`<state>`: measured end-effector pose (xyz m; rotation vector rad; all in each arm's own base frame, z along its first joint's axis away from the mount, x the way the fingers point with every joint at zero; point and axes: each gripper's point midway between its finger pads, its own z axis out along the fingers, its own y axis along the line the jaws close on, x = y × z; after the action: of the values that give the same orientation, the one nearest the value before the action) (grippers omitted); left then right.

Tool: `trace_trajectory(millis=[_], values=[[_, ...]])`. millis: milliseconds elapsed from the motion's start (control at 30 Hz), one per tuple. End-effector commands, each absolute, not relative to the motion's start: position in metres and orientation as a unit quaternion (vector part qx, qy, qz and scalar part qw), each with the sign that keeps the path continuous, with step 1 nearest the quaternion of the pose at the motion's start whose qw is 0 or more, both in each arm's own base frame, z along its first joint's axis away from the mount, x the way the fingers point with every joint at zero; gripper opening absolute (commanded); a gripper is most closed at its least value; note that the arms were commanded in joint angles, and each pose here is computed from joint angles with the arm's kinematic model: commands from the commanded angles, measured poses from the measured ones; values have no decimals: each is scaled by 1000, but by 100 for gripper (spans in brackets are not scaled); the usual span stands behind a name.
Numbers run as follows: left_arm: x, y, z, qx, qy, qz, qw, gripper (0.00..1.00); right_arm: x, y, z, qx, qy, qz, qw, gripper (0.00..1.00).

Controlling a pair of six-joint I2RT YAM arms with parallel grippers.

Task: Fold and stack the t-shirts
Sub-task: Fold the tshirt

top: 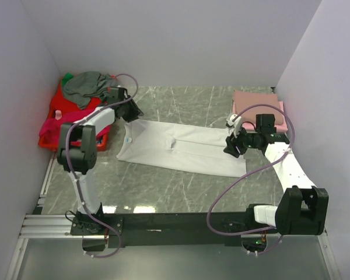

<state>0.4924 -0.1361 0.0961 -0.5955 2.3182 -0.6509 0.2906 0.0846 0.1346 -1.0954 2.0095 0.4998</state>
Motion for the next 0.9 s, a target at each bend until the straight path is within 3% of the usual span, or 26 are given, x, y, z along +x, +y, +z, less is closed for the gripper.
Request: trace_trajectory(millis=[0,300,867], values=[[494,-150,85,-225,906,-215,288,43,298,83,138,-410,791,198,408,57],[500,-135,38,-313,911,-125,237,48,295,82,137,-410,788,205,411,57],[520,-135,2,-294,928,-87,210,46,290,80,142,-409,782,217,419,57]])
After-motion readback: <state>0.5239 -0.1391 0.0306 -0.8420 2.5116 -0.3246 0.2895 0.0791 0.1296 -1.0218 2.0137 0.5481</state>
